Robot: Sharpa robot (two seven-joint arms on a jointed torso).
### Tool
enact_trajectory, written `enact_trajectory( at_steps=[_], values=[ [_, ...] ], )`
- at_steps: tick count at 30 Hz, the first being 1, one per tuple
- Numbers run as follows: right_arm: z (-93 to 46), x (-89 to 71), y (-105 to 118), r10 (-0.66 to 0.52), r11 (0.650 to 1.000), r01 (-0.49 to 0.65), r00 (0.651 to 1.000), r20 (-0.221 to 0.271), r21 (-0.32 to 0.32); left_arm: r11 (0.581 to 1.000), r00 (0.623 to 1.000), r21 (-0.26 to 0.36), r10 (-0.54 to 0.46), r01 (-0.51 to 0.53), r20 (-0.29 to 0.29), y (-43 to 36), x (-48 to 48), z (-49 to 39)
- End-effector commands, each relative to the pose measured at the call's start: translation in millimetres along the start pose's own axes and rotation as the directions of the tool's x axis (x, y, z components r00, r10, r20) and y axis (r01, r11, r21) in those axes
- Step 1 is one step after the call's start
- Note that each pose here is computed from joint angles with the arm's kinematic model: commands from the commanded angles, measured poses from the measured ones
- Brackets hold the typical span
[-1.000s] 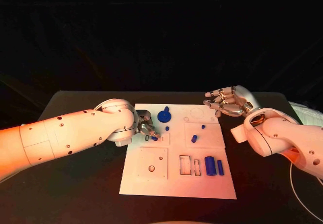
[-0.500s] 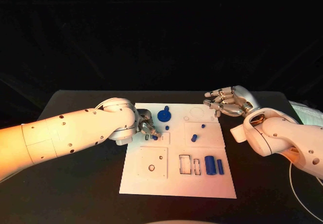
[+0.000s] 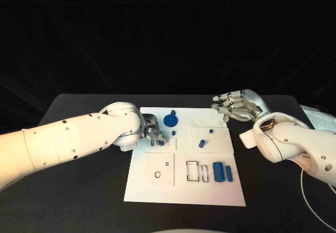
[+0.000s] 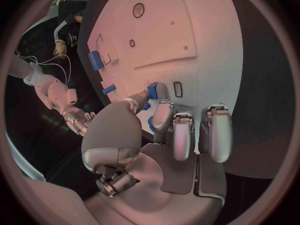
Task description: Assemble the parts on the task board
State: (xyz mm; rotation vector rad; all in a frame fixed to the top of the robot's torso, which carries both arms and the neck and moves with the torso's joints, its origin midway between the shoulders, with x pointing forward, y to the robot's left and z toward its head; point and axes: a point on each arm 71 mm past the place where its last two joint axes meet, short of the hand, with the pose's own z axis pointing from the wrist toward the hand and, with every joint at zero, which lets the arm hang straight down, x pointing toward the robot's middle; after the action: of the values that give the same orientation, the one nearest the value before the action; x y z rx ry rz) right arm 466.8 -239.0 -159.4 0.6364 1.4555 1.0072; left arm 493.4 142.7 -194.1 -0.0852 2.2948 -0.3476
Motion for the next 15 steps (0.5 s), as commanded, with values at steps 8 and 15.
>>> enact_trajectory(
  at_steps=[8,15],
  values=[
    [-0.7,1.5,0.2,0.003,1.0,-0.003,1.0,-0.018,-0.011,1.0,1.0,-0.009,-0.013,0.013,0.0,3.9,-0.1,1.7],
    [-1.2,1.4,-1.0,0.003,1.0,-0.003,1.0,-0.019,-0.009,0.999,0.999,-0.013,-0.042,0.042,0.019,9.2,-4.3,-0.4]
  ],
)
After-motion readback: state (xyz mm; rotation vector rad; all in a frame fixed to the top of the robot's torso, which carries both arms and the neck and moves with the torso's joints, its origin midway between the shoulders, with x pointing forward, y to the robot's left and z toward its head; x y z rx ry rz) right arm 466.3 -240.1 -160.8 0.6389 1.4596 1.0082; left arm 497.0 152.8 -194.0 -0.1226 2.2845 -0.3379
